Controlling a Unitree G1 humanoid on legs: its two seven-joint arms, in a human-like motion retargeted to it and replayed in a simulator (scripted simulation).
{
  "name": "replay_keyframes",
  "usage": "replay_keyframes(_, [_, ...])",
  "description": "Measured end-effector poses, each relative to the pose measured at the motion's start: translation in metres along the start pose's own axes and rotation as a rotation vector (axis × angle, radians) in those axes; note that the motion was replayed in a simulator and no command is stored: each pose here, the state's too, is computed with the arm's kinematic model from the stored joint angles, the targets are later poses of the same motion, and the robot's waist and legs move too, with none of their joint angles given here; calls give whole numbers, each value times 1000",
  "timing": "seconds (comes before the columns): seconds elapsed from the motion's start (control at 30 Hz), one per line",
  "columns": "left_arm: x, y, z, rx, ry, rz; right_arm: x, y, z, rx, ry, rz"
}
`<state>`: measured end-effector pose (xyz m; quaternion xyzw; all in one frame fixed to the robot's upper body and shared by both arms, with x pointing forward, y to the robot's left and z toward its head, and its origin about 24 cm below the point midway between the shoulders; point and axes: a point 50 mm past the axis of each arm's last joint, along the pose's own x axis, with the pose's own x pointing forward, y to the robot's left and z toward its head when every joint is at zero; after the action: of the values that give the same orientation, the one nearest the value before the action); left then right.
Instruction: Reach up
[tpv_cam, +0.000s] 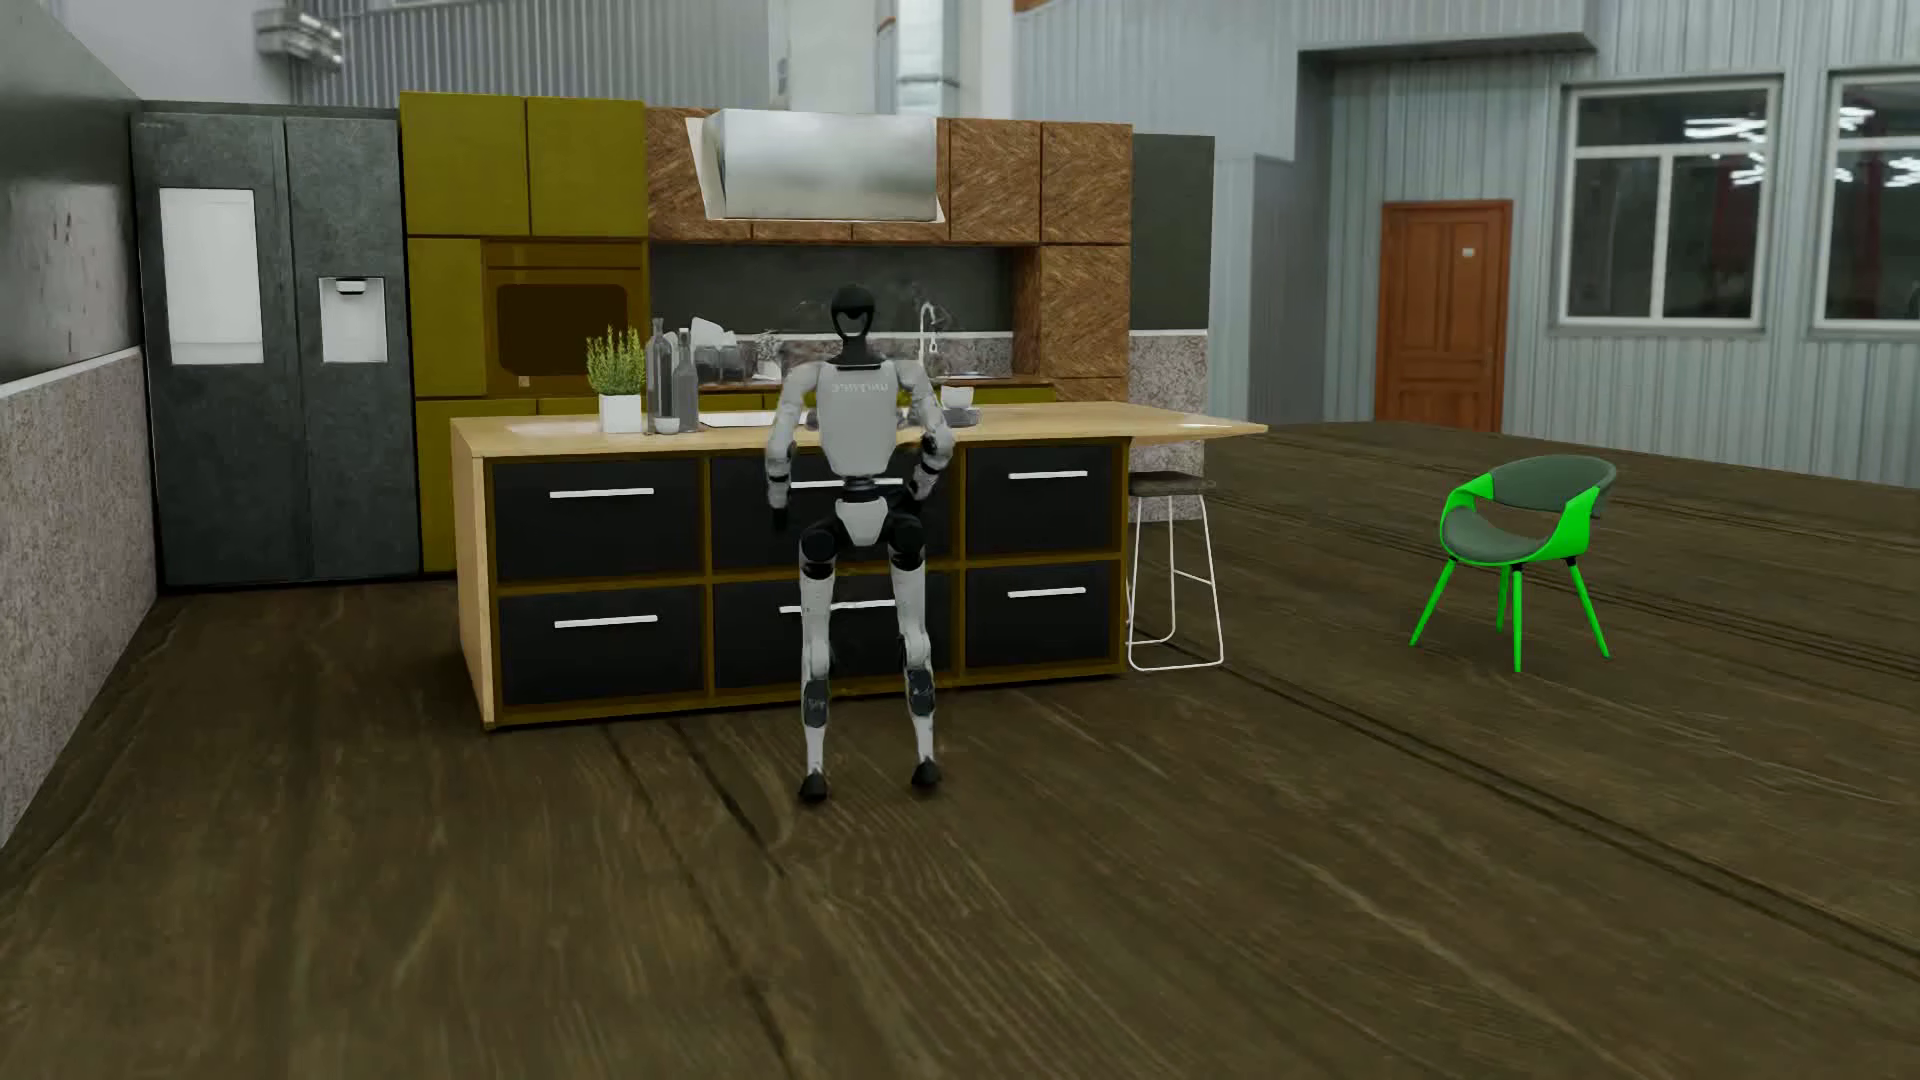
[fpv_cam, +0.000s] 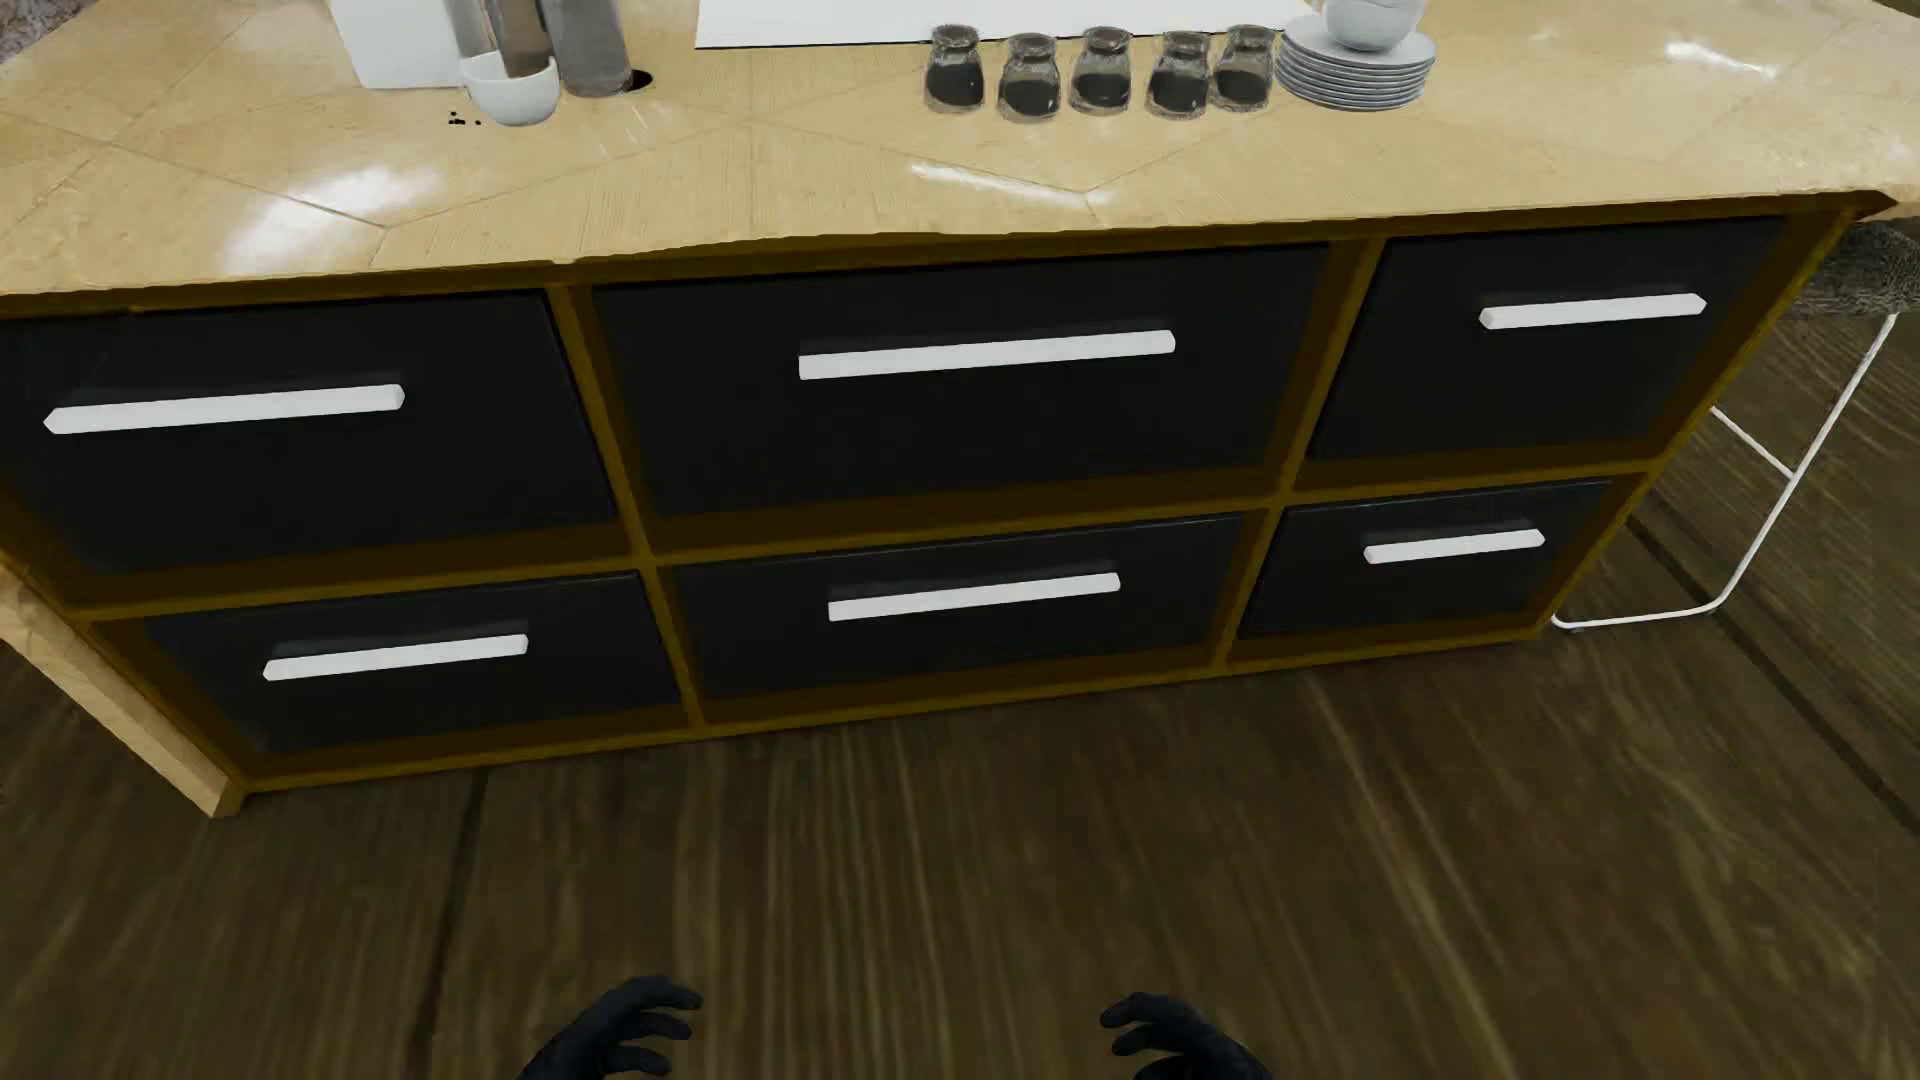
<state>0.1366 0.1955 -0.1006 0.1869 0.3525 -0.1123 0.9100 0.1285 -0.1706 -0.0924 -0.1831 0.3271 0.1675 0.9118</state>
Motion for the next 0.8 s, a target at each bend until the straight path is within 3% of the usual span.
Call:
replay_keyframes(0.3, [2, -10, 4, 35, -15, -49, 2, -2, -1, 8, 10, -12])
replay_keyframes(0.5, [13, -5, 34, 112, -108, -70, 17, -23, 29, -38, -85, -51])
replay_keyframes(0.63, [27, 17, 101, 237, -310, -41, 28, -66, 93, -146, -280, -140])
replay_keyframes(0.73, [27, 54, 190, 378, -547, 58, 24, -116, 172, -272, -491, -268])
replay_keyframes(0.8, [10, 82, 261, 489, -722, 160, 9, -149, 234, -363, -634, -374])
